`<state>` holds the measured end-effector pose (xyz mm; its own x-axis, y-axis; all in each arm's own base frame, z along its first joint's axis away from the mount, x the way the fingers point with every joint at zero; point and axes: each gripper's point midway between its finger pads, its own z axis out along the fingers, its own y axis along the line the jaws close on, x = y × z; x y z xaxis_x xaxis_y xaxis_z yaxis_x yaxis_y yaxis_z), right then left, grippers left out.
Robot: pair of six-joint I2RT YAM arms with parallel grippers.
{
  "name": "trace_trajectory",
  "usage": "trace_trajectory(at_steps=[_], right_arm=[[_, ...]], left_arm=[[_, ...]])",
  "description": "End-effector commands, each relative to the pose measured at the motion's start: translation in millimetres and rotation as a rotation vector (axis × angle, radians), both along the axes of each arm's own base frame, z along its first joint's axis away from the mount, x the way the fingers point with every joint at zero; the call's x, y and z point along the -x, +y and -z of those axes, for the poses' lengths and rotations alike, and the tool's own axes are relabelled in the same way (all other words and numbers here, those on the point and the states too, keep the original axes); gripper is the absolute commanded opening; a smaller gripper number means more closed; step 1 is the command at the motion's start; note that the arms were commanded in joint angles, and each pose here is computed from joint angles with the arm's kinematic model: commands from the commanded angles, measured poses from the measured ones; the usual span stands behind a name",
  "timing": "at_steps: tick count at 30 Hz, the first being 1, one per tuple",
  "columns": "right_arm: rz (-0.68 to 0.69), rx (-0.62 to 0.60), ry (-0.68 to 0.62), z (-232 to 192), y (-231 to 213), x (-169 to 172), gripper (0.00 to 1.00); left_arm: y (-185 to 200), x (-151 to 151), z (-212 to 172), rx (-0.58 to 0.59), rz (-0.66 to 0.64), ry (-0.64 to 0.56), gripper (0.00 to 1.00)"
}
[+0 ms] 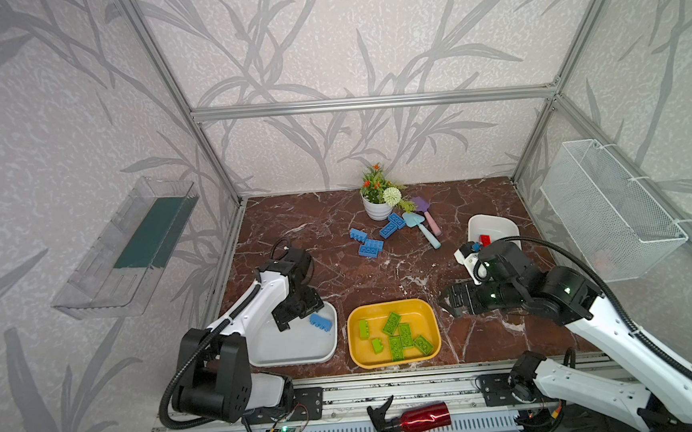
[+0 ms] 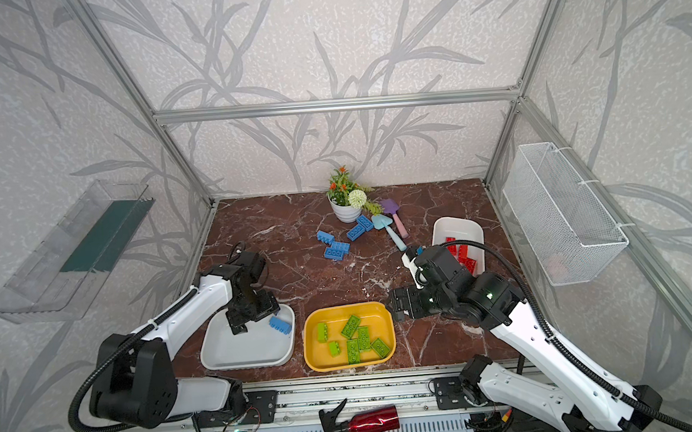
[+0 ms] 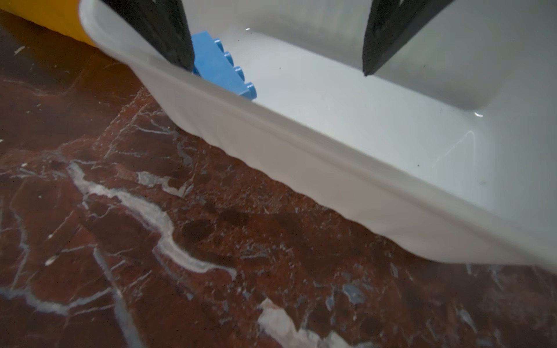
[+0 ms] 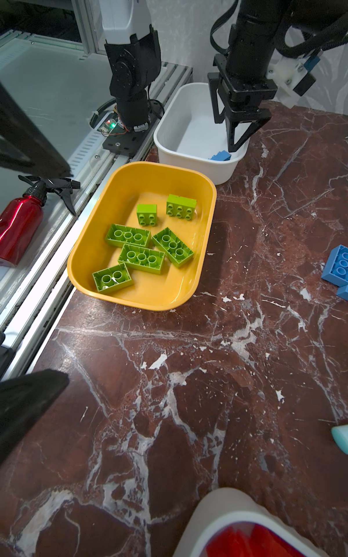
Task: Sort the legos into containers by color
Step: 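Reach the left gripper back to the blue bricks and grasp another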
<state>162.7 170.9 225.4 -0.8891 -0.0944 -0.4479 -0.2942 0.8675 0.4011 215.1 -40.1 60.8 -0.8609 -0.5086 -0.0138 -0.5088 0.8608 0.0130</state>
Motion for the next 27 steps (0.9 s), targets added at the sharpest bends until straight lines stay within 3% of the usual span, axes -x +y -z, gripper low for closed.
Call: trace_trajectory(at_steps=[1, 15, 22, 27], right_arm=[[0.016, 0.033, 0.006, 4, -5, 0, 0.99], [0.043, 0.061, -0.003, 0, -5, -19, 0.99], [0.057, 0.068, 0.002, -2, -6, -32, 0.99], [0.065, 0.063, 0.015, -1, -7, -44, 0.99]], left_arm=[[5, -20, 3, -0.023, 0.028, -0.016, 0.85], [0, -74, -3, -0.011, 0.091, 0.009, 0.81], [-23, -95, -51, 0.082, 0.101, -0.084, 0.82], [-48, -137, -83, 0.147, 0.141, -0.195, 0.86]])
